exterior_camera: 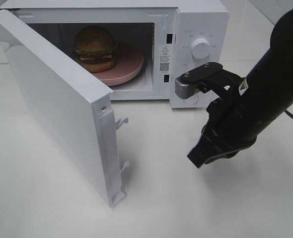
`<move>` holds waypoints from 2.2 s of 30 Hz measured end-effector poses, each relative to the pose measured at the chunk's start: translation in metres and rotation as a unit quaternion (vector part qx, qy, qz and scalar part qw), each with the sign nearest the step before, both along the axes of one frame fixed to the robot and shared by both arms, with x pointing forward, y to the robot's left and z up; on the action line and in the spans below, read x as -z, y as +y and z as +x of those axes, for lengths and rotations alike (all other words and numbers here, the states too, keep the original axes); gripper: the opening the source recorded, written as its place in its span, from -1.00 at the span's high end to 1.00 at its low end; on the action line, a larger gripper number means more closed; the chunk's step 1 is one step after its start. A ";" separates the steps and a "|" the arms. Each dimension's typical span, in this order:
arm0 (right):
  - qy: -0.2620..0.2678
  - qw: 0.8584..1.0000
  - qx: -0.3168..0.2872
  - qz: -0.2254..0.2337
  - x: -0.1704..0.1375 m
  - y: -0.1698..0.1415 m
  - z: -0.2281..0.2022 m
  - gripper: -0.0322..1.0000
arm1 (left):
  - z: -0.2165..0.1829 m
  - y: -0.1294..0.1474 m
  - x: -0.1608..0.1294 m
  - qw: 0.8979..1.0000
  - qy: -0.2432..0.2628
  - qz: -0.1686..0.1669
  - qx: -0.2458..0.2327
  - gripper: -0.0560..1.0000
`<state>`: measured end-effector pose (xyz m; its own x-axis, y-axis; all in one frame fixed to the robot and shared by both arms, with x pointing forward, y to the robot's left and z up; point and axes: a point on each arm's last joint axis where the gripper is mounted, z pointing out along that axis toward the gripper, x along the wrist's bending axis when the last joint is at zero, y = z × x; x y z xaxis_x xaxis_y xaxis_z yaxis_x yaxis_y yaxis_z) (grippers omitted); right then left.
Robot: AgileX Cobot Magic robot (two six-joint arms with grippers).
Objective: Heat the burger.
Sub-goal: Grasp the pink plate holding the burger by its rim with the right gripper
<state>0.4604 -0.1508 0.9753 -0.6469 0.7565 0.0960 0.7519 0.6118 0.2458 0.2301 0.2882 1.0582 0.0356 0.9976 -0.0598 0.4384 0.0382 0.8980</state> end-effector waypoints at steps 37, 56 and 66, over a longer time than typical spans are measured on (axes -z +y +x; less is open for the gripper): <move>-0.157 0.836 -0.513 -0.115 -0.003 -0.003 0.011 -0.04 | 0.000 0.000 0.000 1.000 0.000 0.000 0.000 -0.97; -0.246 0.843 -0.457 -0.139 -0.010 0.000 0.028 -0.80 | 0.000 0.000 0.000 1.000 0.000 0.000 0.000 -0.97; -0.291 0.836 -0.445 -0.139 -0.020 0.012 0.048 -0.75 | 0.000 0.000 0.000 1.000 0.000 0.000 0.000 -0.97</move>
<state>0.5081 -0.1392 0.9953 -0.8414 -0.1085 -0.5294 -0.2287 0.9591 0.1670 0.2301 0.2882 1.0582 0.0356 0.9976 -0.0598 0.4384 0.0382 0.8980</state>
